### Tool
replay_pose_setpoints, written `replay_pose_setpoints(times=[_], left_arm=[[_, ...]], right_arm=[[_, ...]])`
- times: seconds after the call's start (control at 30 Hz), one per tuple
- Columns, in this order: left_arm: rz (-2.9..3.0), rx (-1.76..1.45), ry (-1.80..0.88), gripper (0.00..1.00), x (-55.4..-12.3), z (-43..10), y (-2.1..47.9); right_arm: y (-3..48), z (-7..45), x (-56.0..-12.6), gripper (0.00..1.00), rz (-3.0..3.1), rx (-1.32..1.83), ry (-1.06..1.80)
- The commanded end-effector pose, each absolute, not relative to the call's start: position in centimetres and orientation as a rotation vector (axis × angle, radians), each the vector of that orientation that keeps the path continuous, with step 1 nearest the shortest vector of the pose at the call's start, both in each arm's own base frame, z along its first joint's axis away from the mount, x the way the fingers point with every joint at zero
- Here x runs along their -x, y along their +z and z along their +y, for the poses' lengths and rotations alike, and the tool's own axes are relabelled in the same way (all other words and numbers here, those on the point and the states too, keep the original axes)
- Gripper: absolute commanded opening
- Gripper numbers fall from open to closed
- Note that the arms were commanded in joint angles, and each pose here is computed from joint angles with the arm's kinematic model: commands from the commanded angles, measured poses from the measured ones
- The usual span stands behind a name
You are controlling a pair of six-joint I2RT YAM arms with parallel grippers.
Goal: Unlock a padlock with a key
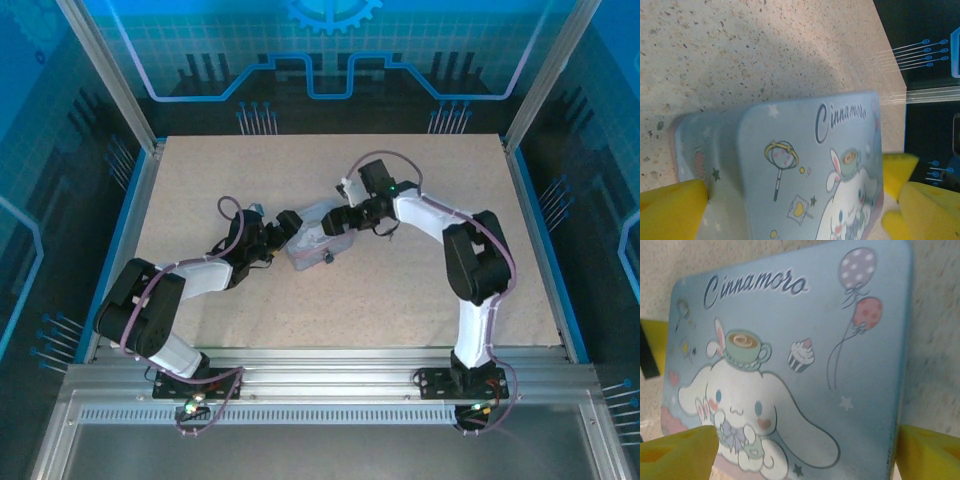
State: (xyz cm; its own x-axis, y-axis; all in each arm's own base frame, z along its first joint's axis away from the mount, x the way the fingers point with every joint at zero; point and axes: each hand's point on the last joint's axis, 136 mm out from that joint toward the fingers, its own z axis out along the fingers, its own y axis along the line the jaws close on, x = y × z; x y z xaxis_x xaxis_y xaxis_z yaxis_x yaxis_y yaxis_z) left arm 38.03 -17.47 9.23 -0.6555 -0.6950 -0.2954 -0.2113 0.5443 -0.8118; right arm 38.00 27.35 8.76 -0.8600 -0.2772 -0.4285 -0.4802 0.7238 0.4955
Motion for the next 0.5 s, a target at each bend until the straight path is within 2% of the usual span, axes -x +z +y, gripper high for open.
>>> replay_pose_setpoints(times=[0.0,0.2,0.47], left_arm=[[2.176,0.627,-1.132,0.99,-37.1,-19.2,10.5],[2.221,0.571,-1.183,0.99,-36.5,-21.5,10.3],[2.240,0.528,-1.226,0.99,-38.2,-24.1,10.3]], right_arm=[[9.7,28.2,-35.2,0.89,2.552,0.613,0.941],[9.8,26.3,-33.2,0.90,2.545,0.503,0.901],[9.1,24.4,-34.6,0.89,2.576,0.350,0.818]])
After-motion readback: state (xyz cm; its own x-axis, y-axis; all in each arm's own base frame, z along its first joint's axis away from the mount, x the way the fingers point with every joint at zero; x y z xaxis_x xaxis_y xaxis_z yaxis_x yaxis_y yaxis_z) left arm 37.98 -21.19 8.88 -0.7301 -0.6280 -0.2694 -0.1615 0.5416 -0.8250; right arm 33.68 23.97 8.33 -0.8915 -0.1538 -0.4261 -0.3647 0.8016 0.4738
